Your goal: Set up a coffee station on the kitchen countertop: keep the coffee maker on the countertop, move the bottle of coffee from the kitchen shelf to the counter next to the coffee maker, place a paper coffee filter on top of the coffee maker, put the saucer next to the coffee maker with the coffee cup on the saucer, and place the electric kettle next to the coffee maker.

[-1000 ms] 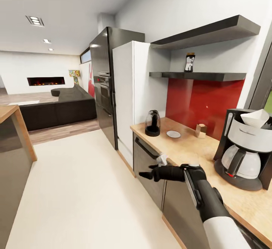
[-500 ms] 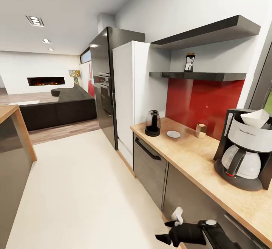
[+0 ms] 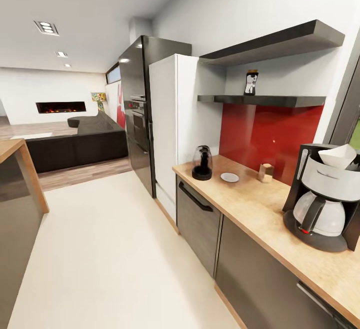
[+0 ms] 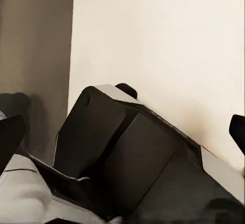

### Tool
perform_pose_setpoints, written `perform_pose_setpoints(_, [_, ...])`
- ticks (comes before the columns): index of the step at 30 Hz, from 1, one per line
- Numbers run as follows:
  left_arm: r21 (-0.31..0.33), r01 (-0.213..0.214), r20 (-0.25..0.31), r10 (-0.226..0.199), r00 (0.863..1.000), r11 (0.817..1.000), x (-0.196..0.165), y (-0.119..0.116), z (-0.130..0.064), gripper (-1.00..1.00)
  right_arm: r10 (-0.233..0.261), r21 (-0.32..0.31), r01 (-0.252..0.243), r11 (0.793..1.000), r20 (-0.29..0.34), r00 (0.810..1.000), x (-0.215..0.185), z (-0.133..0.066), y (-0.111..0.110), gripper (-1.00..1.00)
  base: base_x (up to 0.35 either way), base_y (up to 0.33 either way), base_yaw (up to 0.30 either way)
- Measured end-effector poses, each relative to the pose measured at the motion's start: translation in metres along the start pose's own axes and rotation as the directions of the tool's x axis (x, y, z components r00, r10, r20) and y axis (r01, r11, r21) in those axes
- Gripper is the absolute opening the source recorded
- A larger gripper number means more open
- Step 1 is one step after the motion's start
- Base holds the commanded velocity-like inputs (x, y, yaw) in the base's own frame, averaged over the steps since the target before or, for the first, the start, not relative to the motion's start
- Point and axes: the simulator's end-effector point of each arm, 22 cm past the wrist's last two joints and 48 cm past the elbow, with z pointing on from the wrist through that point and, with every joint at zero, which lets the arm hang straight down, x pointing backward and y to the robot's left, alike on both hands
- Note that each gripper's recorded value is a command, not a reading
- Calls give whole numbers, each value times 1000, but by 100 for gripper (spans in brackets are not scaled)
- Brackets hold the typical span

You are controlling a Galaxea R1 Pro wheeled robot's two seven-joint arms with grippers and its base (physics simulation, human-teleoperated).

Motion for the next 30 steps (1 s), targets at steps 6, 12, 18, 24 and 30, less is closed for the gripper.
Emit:
perform_pose_setpoints(6, [0, 1, -3, -1, 1000, 1000, 2, 0, 0, 100, 47, 229, -37, 973, -36, 998, 26, -2, -46, 100, 0, 0, 0])
perform_pose_setpoints(12, [0, 0, -4, 0, 1000, 1000, 3, -1, 0, 100, 52, 353, -37, 935, -35, 998, 29, -11, -73, 100, 0, 0, 0])
perform_pose_setpoints(18, [1, -1, -5, 1, 1000, 1000, 4, -1, 0, 100, 52, 594, -20, 804, -37, 998, 31, -36, -124, 100, 0, 0, 0])
perform_pose_setpoints(24, [2, -2, -5, 2, 1000, 1000, 4, -1, 0, 100, 51, 674, -16, 739, -33, 998, 28, -33, -130, 100, 0, 0, 0])
perform_pose_setpoints(30, [2, -2, -5, 2, 1000, 1000, 4, -1, 0, 100, 54, 696, -15, 717, -34, 998, 28, -32, -130, 100, 0, 0, 0])
